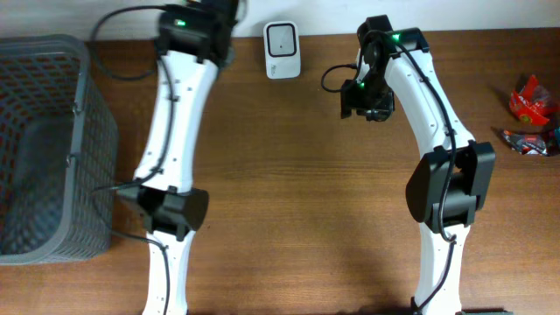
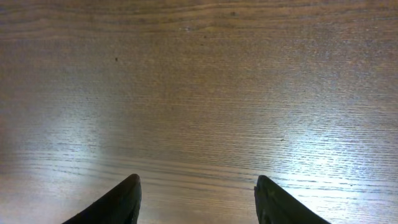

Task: Scan the item barcode
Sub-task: 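Grasp the yellow bag's top edge with the right gripper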

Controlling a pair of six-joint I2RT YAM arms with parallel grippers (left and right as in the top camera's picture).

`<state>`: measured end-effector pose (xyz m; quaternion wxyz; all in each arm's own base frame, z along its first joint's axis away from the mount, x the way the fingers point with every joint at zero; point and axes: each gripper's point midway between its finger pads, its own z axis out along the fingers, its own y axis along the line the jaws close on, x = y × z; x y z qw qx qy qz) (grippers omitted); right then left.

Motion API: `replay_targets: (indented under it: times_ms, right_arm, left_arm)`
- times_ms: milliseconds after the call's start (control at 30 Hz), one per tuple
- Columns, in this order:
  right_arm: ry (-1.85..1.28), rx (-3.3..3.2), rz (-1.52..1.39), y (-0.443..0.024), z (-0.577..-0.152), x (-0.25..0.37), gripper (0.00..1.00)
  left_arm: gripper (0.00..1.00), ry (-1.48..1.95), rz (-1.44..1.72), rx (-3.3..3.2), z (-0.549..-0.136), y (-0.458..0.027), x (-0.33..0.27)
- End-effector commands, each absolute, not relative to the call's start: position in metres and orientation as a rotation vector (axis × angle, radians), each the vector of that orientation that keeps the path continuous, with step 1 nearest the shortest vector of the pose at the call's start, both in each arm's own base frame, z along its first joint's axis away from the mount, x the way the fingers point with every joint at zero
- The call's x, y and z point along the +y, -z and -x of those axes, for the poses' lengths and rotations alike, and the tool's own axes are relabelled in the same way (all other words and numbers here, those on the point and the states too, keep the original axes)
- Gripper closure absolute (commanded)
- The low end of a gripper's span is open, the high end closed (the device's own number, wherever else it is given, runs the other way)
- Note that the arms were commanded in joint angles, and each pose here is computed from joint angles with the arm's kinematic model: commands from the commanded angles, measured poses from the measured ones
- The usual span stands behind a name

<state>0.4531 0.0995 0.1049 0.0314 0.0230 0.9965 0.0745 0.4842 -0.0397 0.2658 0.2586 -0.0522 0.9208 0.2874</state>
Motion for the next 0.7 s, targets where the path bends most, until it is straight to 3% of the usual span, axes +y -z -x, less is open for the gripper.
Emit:
replay_targets:
  times_ms: [0,167,200,267,300,367,533,567,667]
  right_arm:
    - [-0.21,3.065,-0.019,-0.109,-0.452,0.098,0.37]
    - [-0.208,3.077,-0.121,-0.11,-0.452,0.069,0.37]
    - [-0.215,3.083,-0.15,-0.11,-0.451,0.061,0.37]
    - [-0.366,3.085,-0.19,-0.115,-0.448,0.053,0.37]
    - [-0.519,3.062,-0.168,-0.124,-0.447,0.052,0.37]
    - [-0.567,3.036,-0.257,-0.134,-0.445,0.03,0.37]
    - [-0.566,2.976,-0.346,-0.162,-0.437,0.0,0.36]
    - [-0.597,2.967,-0.297,-0.164,-0.438,0.005,0.36]
    - [-0.723,2.931,-0.046,-0.171,-0.438,0.036,0.36]
  left_arm:
    - [1.0,-1.047,-0.015,2.495,-0.488,-0.225,-0.054]
    - [1.0,-0.971,-0.2,2.587,-0.478,-0.176,-0.116]
    - [0.98,-0.942,-0.219,2.589,-0.477,-0.174,-0.126]
    - [0.81,-0.797,-0.283,2.637,-0.468,-0.163,-0.162]
    - [0.85,-0.607,-0.345,2.721,-0.454,-0.148,-0.197]
    - [0.82,-0.353,-0.426,2.815,-0.433,-0.135,-0.242]
    - [0.08,-0.19,-0.472,2.81,-0.419,-0.154,-0.269]
    - [0.02,-0.161,-0.433,2.777,-0.427,-0.17,-0.263]
    - [0.01,-0.1,-0.268,2.684,-0.454,-0.218,-0.226]
